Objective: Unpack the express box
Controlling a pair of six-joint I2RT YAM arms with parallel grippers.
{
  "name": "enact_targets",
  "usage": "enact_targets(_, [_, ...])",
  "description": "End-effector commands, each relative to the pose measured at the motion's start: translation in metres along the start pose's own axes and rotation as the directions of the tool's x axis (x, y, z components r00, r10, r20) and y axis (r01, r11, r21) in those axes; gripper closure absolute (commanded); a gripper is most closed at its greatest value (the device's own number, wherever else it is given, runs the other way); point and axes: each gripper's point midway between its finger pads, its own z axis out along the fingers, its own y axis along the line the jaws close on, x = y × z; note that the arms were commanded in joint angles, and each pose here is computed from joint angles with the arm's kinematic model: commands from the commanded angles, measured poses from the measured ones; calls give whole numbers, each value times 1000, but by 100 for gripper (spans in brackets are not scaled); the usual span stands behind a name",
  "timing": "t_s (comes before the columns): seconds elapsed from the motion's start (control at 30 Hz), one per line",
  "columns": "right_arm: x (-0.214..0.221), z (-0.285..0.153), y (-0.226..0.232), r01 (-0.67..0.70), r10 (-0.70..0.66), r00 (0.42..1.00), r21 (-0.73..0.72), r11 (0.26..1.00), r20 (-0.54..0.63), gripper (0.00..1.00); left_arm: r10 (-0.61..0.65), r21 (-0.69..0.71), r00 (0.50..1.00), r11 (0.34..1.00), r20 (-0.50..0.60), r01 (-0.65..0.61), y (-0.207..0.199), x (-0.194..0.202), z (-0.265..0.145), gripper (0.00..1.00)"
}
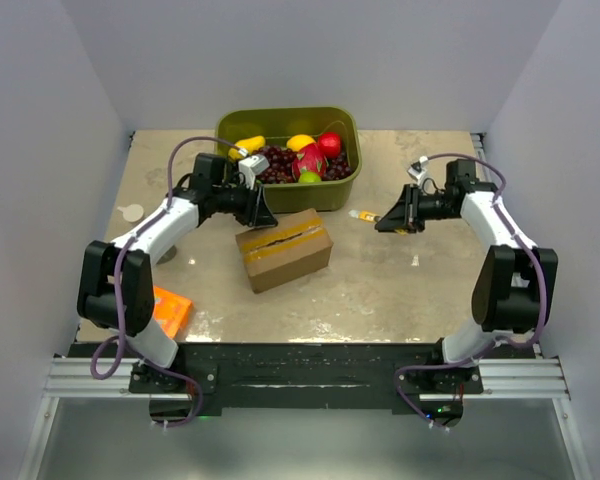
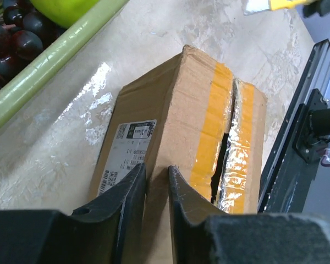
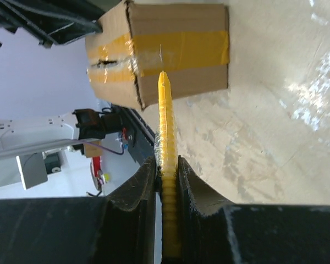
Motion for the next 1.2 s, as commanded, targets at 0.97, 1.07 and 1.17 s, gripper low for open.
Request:
enact_targets(0.97, [-29, 63, 30, 108, -123, 990, -197, 974, -64, 100, 63, 150, 998, 986, 24, -66, -15, -7, 6, 66])
enact_targets(1.07, [-24, 62, 34, 98, -118, 990, -229, 969, -77, 100, 62, 150, 998, 987, 20, -64, -14, -6, 8, 69])
enact_targets(1.17, [-23, 61, 37, 99, -120, 990, -234, 967, -77, 100, 63, 149, 998, 987, 15, -65, -13, -3, 9, 71])
